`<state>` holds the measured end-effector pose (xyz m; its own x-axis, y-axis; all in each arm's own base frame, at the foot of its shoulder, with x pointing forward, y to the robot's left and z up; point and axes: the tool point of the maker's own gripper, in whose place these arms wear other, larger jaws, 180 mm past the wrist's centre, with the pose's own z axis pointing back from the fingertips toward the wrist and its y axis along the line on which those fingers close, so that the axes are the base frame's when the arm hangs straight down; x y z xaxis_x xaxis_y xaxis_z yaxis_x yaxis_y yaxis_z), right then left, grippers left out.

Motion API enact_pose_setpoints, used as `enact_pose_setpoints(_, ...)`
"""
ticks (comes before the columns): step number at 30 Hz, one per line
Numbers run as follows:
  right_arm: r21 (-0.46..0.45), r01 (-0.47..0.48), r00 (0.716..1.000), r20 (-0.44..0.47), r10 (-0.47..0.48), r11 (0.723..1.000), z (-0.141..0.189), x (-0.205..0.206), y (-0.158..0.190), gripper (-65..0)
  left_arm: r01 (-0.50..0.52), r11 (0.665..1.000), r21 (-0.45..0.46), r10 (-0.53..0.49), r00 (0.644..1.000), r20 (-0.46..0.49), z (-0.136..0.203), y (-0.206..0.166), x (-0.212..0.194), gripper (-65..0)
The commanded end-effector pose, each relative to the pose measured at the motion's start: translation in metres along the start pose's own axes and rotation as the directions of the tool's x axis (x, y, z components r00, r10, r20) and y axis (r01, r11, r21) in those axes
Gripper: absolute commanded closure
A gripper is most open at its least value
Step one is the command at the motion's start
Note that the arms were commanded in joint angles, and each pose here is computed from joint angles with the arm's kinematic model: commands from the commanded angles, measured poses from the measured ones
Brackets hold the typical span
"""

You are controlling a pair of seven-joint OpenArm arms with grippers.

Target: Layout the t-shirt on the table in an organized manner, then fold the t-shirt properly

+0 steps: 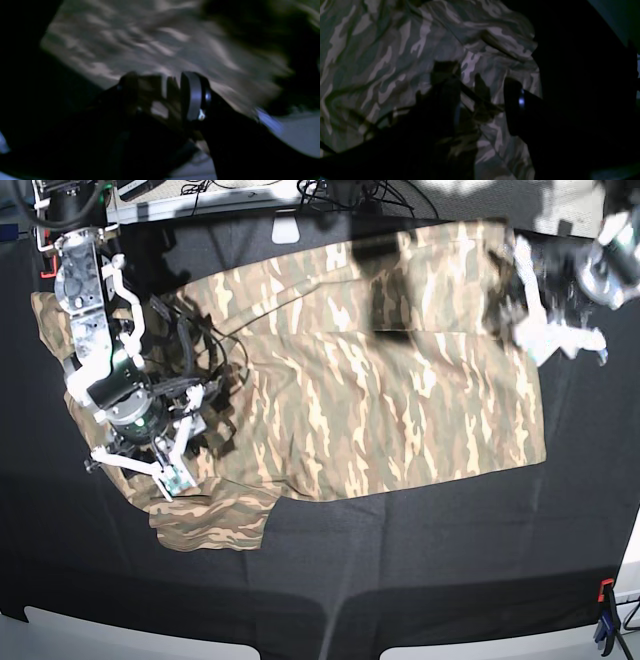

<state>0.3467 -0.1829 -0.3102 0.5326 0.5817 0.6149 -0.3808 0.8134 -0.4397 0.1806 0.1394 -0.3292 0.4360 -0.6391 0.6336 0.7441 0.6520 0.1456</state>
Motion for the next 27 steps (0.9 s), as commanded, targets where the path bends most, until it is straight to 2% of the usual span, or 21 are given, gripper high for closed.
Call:
enact_pose_setpoints(1,-0.031,0.0,0.999,0.033,0.001,1.0,0.003,0.011,-0.012,-27.4,0.02,0.999,-0.031,-0.02,1.0,0.004,0.008,-0.012,0.001,-24.5)
enact_pose_setpoints(5,-0.032,0.0,1.0,0.028,0.0,0.999,0.003,0.01,-0.012,-27.4,-0.006,0.993,-0.12,0.003,1.0,-0.026,0.019,-0.049,-0.017,-24.5)
enact_pose_setpoints(14,-0.037,-0.004,1.0,0.025,0.004,0.999,0.003,0.01,-0.013,-27.4,0.006,0.986,-0.168,-0.017,0.997,-0.07,0.021,-0.086,-0.037,-24.5)
enact_pose_setpoints(16,-0.03,-0.014,1.0,-0.026,0.013,0.999,0.003,0.001,-0.012,-27.4,0.026,0.989,-0.143,-0.035,0.997,-0.064,0.011,-0.093,-0.036,-24.5)
enact_pose_setpoints(17,-0.009,-0.051,0.996,-0.073,0.05,0.999,0.004,-0.008,-0.008,-27.4,0.033,0.992,-0.122,-0.041,0.997,-0.059,0.006,-0.095,-0.035,-24.5)
enact_pose_setpoints(18,0.01,-0.113,0.986,-0.12,0.113,0.994,0.005,-0.019,-0.006,-27.4,0.034,0.995,-0.098,-0.04,0.998,-0.058,0.002,-0.095,-0.032,-24.5)
enact_pose_setpoints(20,0.067,-0.214,0.963,-0.152,0.222,0.974,0.009,-0.036,0.002,-27.4,0.038,0.998,-0.047,-0.04,0.998,-0.049,-0.005,-0.093,-0.025,-24.5)
enact_pose_setpoints(23,0.114,-0.285,0.939,-0.168,0.301,0.952,0.023,-0.058,0.01,-27.4,0.025,0.999,0.027,-0.024,0.999,-0.035,-0.013,-0.086,-0.014,-24.5)
enact_pose_setpoints(27,0.122,-0.414,0.877,-0.212,0.431,0.902,0.054,-0.086,0.009,-27.4,0.007,0.997,0.075,-0.004,0.999,-0.039,-0.019,-0.08,-0.007,-24.5)
